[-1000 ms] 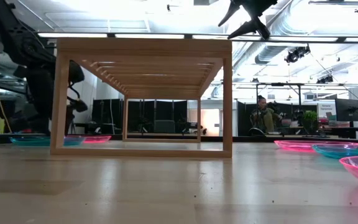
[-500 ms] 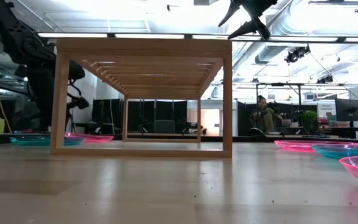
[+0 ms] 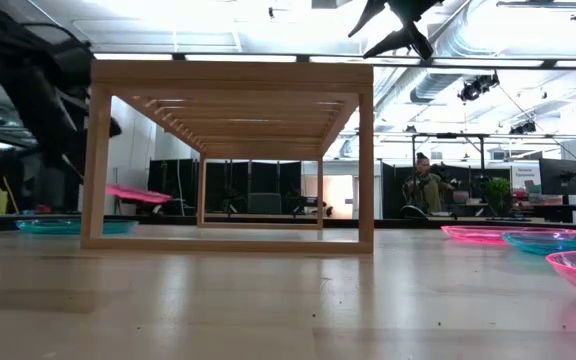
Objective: Place and stack plates onto a shelf
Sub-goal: Put the pink plate on the shelf
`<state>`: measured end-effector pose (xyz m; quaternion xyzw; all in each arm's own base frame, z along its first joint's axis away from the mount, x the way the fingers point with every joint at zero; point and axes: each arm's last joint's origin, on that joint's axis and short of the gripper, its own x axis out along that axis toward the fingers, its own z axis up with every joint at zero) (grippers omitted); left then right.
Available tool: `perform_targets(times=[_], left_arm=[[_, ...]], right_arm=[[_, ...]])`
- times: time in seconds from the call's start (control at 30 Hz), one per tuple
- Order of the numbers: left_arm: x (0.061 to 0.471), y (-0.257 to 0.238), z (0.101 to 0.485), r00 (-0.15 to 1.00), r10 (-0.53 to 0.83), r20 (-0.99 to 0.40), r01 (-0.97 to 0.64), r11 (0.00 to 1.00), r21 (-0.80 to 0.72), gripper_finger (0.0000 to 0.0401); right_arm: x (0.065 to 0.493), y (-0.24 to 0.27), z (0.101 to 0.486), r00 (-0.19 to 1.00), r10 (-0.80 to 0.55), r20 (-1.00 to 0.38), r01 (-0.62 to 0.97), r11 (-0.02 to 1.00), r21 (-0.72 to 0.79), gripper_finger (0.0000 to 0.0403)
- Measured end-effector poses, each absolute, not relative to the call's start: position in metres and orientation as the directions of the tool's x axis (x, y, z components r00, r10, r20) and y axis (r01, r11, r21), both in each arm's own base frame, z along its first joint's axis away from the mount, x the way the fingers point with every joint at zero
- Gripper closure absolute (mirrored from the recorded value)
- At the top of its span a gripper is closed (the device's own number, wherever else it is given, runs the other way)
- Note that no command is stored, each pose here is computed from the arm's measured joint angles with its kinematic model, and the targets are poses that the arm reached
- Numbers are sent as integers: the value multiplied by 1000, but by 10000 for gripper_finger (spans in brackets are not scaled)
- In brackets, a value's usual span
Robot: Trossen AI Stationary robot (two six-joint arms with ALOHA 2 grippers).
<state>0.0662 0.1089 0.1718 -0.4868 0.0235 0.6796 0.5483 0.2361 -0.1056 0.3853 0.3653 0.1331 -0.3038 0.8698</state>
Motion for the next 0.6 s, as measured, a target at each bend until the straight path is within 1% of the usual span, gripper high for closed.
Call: perform_targets(times=[0.07,0.2,0.33,0.43,0.53,0.6], left_arm=[[62,103,178,95,748,-657,-746,-383,-545,401],[55,94,199,144,833,-534,-666,-317,-675,401],[53,92,239,198,923,-329,-604,-149,-783,401],[53,90,272,248,949,-194,-574,-17,-818,401],[57,88,303,321,940,-114,-565,93,-820,401],[65,89,320,391,916,-96,-571,159,-805,401]], right_arm=[[236,-105,385,779,-433,-453,627,549,554,199],[236,-106,385,779,-433,-453,627,548,554,199],[236,-106,385,779,-433,-453,627,554,548,199],[236,-106,385,779,-433,-453,627,554,548,199],[236,-106,386,781,-434,-449,624,559,546,198],[237,-106,386,784,-435,-442,620,570,539,198]])
